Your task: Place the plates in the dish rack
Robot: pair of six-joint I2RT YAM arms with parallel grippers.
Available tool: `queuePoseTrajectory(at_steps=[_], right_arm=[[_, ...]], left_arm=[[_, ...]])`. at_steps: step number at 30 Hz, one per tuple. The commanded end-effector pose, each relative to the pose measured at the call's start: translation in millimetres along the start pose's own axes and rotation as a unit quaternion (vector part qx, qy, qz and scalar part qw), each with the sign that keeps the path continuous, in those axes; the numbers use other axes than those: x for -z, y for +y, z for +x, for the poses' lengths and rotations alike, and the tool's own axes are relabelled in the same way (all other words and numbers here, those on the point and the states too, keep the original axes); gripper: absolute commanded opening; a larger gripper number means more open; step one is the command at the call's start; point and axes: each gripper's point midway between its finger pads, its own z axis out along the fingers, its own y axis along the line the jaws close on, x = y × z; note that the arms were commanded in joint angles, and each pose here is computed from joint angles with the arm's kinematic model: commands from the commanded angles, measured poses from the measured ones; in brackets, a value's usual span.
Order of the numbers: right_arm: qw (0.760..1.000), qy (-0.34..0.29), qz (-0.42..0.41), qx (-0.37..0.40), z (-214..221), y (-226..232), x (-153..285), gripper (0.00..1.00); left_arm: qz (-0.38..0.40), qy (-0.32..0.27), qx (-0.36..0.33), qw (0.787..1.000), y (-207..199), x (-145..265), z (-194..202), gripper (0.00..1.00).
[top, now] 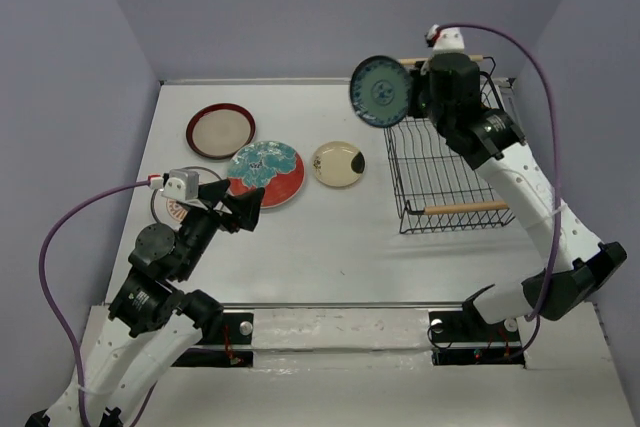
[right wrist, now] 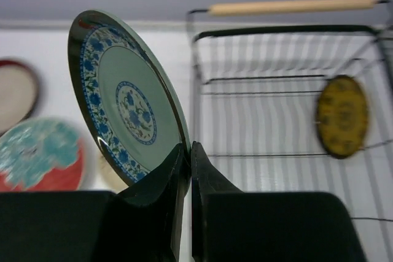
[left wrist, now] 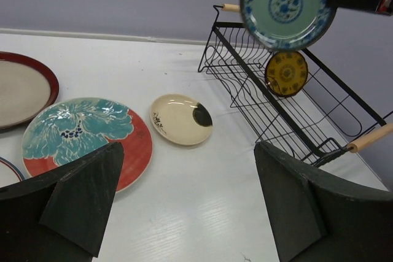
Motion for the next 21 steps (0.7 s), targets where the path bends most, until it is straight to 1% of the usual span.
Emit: queuePoseTrajectory(at_steps=[1, 2, 3, 4, 5, 6, 7, 9, 11, 14, 19, 21], right_arm=[[0.959, -0.072, 0.274, -0.004, -53.7, -132.5, 21.0, 0.07], [0.942, -0.065, 0.331, 0.004, -53.0, -162.7, 19.9, 0.07], [0.932, -0.066, 0.356, 0.009, -56.6, -175.7, 20.5, 0.07], [0.924, -0.056, 0.378, 0.030, -55.3, -187.7, 19.9, 0.07], [0.908, -0.061, 0.414, 0.039, -58.1, -205.7, 18.0, 0.07], [0.901, -0.061, 0.427, 0.051, -58.3, -213.3, 15.7, 0.07], [0.896, -0.044, 0.436, 0.077, -49.7, -220.7, 10.7, 0.07], [0.890, -0.048, 0.445, 0.089, -47.0, -228.2, -1.5, 0.07], [0.882, -0.022, 0.456, 0.118, -30.5, -240.7, -17.0, 0.07], [0.875, 0.006, 0.466, 0.135, -11.4, -253.6, -32.5, 0.07], [0.875, 0.035, 0.463, 0.137, 17.0, -273.7, -56.2, 0.07], [0.880, 0.047, 0.451, 0.142, 28.7, -276.3, -66.2, 0.07]], left_arm=[[0.020, -0.023, -0.007, 1.000, -7.2, -0.4, -10.5, 0.99], [0.023, -0.018, -0.009, 1.000, -8.0, -1.6, -8.3, 0.99], [0.025, -0.016, -0.009, 1.000, -8.9, -2.3, -7.7, 0.99], [0.026, -0.013, -0.010, 1.000, -9.3, -3.1, -6.4, 0.99], [0.028, -0.008, -0.012, 1.000, -9.7, -4.3, -3.9, 0.99], [0.031, -0.004, -0.012, 0.999, -10.8, -4.7, -2.3, 0.99], [0.030, -0.005, -0.012, 0.999, -10.5, -5.0, -2.5, 0.99], [0.031, -0.003, -0.012, 0.999, -10.7, -5.4, -1.3, 0.99], [0.033, -0.002, -0.012, 0.999, -11.4, -5.3, -1.0, 0.99], [0.038, 0.000, -0.012, 0.999, -13.3, -6.0, -0.4, 0.99], [0.036, 0.012, -0.015, 0.999, -12.2, -9.9, 5.8, 0.99], [0.033, 0.016, -0.016, 0.999, -11.4, -11.9, 7.9, 0.99]])
